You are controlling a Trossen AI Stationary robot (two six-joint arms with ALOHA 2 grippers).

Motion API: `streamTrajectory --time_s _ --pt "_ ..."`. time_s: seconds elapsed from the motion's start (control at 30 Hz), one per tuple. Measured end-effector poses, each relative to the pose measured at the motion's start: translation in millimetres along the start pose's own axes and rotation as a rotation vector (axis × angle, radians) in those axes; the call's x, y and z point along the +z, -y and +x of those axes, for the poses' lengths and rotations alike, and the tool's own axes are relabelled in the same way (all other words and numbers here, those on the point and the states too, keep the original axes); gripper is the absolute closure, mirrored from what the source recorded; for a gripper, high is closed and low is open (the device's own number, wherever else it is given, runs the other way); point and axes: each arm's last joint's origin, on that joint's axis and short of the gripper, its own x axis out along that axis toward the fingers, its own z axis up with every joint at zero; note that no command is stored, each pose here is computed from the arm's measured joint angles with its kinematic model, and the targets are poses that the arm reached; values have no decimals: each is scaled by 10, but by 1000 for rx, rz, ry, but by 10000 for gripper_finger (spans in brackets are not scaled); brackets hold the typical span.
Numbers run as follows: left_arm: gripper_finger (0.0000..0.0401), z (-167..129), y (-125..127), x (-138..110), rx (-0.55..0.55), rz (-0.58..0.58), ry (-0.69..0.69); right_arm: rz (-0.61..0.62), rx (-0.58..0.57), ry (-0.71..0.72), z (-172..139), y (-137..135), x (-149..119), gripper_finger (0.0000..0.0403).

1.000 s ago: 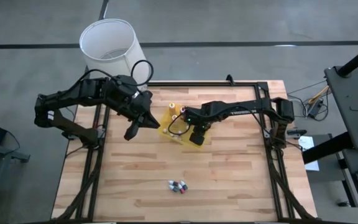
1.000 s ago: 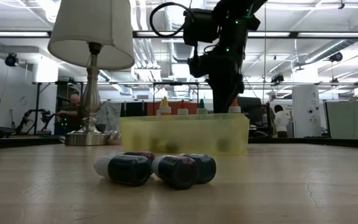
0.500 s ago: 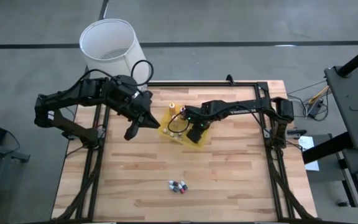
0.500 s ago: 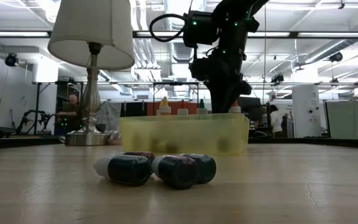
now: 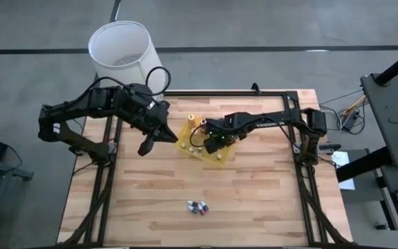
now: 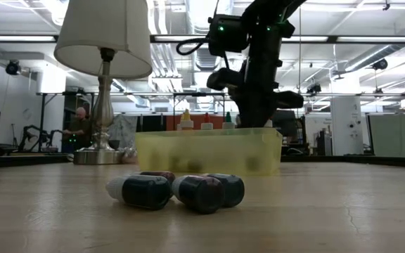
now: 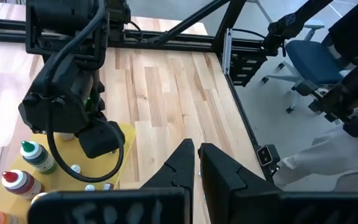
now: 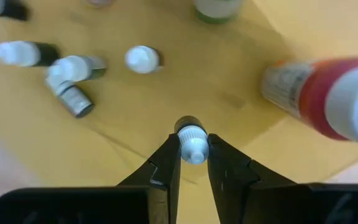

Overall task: Pick & Place food coloring
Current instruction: Put the small green food coloring bottle into the yellow bin

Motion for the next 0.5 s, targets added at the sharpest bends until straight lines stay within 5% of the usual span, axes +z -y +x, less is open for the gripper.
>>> streamTrajectory --time_s 0.5 --pt "401 0 0 0 0 38 0 53 -44 -4 168 114 -67 343"
